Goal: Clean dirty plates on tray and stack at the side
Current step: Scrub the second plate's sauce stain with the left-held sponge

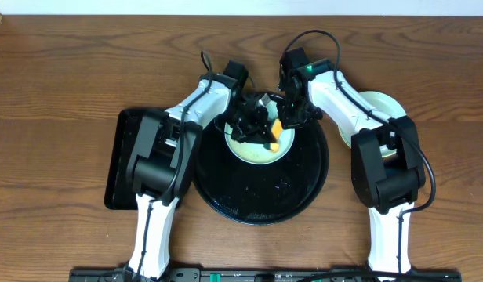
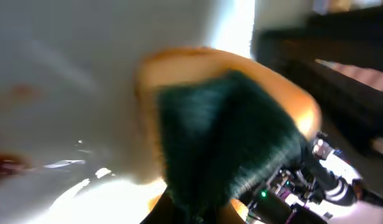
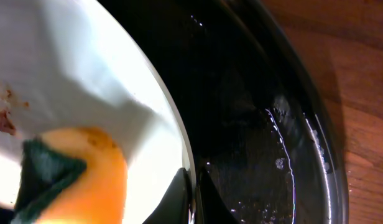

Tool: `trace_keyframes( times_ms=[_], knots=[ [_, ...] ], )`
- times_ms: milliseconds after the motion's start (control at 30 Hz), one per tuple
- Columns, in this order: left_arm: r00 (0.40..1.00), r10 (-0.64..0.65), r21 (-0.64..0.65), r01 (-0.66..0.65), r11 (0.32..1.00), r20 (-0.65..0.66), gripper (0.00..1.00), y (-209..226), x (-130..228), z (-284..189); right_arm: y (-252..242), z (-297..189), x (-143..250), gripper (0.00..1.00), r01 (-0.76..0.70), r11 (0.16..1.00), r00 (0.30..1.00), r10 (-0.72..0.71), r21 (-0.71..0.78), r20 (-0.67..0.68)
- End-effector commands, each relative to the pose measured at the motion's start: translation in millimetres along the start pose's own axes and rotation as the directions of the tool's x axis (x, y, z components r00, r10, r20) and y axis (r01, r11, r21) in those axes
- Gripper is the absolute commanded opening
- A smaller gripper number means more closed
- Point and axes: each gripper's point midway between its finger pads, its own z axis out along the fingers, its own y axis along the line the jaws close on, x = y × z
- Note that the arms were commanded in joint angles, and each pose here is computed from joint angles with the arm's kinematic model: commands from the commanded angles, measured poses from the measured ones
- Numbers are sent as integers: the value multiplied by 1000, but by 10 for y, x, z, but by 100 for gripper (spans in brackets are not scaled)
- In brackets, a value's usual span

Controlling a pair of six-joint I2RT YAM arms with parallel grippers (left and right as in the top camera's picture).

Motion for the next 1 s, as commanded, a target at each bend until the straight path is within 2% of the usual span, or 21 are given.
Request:
trace_keyframes(
  times_ms=[0, 133, 400, 467, 500, 633, 767, 967],
  knots=[
    [994, -106, -91, 106, 990, 12, 7, 329, -48, 15, -80, -9, 6, 1, 11, 1000, 1000, -11, 27, -4],
    [985, -154, -216, 166, 962, 72, 7, 651, -111, -150, -86, -9, 26, 1, 12, 1000, 1000, -12, 28, -12],
    [956, -228, -348, 281, 894, 185, 7, 1216, -213, -586, -91, -10, 56, 1, 12, 999, 1000, -11, 29, -25],
    [946, -244, -399, 313, 862, 214, 7, 1388, -207, -709, -91, -10, 56, 1, 11, 1000, 1000, -10, 30, -25],
    [933, -260, -467, 352, 811, 251, 7, 1586, -186, -851, -91, -10, 54, 1, 11, 999, 1000, -11, 30, -24],
    [915, -263, -573, 397, 717, 306, 7, 1864, -148, -1074, -91, -10, 54, 1, 11, 999, 1000, -11, 30, -23],
    [907, -257, -638, 418, 646, 334, 7, 1989, -108, -1188, -95, -10, 52, 1, 11, 999, 1000, -11, 32, -23],
    [911, -257, -664, 411, 624, 323, 8, 1991, -60, -1187, -94, -10, 45, 1, 12, 999, 1000, -11, 31, -20]
  ],
)
